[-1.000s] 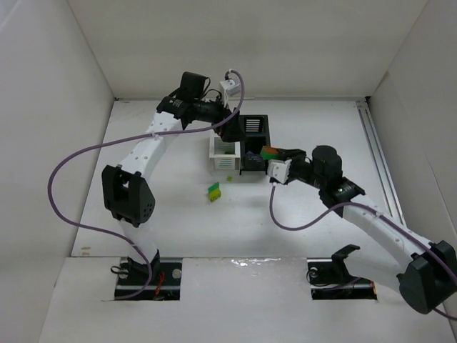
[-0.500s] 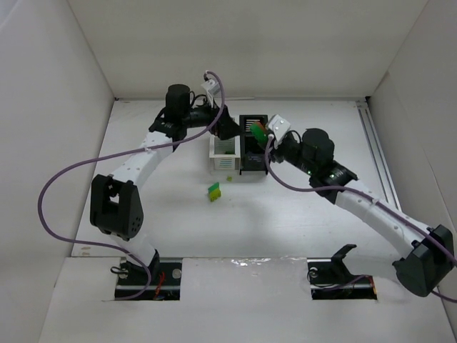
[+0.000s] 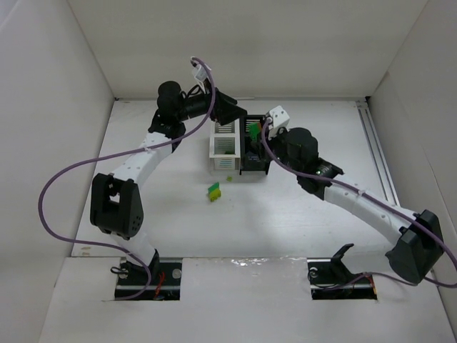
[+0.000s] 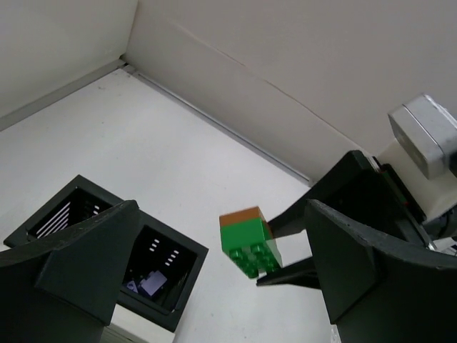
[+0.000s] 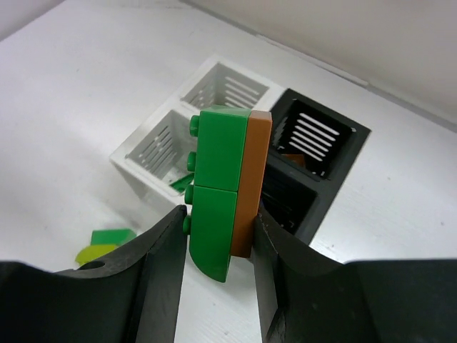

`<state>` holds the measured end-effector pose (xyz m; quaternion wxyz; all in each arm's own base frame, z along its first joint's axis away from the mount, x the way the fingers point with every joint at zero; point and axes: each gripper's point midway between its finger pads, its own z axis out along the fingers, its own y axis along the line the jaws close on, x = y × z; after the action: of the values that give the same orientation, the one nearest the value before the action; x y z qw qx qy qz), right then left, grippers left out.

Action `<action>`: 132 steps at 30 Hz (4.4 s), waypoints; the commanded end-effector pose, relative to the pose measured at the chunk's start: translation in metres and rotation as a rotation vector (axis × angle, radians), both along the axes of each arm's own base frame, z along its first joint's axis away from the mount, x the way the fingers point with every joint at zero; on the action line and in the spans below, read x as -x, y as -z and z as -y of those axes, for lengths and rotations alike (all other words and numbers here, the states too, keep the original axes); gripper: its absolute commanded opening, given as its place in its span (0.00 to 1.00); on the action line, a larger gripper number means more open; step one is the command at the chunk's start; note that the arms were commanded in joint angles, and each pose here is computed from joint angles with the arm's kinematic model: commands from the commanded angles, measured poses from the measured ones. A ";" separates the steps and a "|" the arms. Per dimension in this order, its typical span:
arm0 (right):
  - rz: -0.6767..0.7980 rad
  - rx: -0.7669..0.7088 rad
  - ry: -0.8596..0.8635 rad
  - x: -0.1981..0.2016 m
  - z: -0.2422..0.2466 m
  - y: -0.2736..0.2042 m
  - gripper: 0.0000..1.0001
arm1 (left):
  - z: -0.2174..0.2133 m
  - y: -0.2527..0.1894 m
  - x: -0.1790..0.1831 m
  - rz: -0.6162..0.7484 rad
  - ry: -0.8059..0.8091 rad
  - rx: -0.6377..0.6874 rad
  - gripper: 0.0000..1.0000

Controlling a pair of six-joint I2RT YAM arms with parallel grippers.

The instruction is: Sort the legos into containers by color

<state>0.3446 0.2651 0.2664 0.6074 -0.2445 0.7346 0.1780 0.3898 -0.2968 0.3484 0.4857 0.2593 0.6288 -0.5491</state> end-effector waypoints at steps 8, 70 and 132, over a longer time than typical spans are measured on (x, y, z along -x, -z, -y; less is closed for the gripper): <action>0.133 -0.205 0.145 -0.025 0.011 -0.071 0.00 | 0.003 -0.017 0.008 0.030 0.169 0.065 1.00; 0.166 -0.258 0.400 -0.066 0.048 -0.060 0.00 | 0.021 -0.019 0.029 0.085 0.320 0.079 0.02; 0.125 -0.140 0.268 -0.066 0.079 -0.025 0.00 | -0.041 0.155 -0.021 -0.116 -0.111 -0.631 0.55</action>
<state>0.4135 0.1722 0.2531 0.6583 -0.0943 0.7426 0.0790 0.4016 -0.2506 0.1736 0.3451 0.3284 0.8197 -0.3180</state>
